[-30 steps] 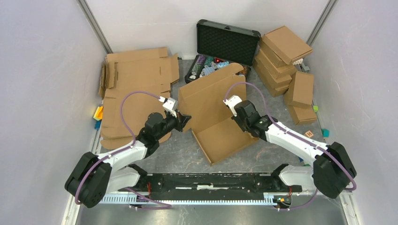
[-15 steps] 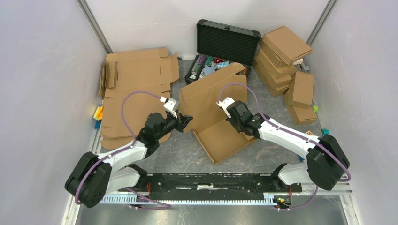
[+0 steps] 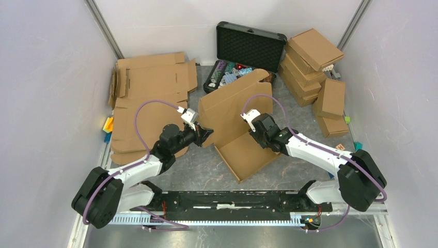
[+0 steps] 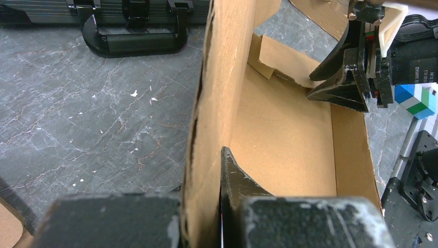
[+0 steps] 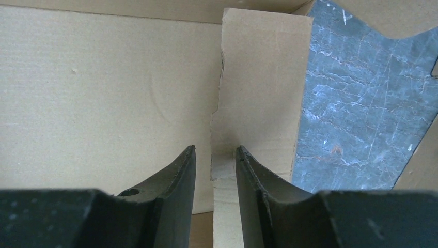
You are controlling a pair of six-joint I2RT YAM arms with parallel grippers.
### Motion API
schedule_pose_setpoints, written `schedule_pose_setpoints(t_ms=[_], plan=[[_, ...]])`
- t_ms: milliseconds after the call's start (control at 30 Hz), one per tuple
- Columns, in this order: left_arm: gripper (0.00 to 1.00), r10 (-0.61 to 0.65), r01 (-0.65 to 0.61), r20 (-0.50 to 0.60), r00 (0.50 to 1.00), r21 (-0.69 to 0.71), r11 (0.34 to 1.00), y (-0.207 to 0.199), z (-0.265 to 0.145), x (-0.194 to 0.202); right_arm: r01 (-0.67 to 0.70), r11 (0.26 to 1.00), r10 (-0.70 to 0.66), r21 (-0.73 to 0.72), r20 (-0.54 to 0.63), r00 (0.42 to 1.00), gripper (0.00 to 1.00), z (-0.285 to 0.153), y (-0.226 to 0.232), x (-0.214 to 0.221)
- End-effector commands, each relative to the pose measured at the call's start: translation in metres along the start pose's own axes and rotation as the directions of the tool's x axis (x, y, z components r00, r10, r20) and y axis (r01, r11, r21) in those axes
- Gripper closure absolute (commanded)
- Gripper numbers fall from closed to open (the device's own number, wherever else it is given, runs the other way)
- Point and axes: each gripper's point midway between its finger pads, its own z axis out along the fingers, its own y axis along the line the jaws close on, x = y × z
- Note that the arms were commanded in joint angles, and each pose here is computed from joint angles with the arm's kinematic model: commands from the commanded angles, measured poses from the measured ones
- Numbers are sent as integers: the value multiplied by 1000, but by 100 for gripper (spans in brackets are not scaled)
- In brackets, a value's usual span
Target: Fold the paper box
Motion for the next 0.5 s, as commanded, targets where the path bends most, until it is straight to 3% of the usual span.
schedule_pose_setpoints(t_ms=[0,467], plan=[[98,10,-10,25,1000,22,1000,-5,2,-7,-40,999,40,-37,1,999,60,7,6,5],[98,10,-10,23,1000,29,1000,-6,1,-7,-128,990,132,61,-69,989,58,26,-15,25]])
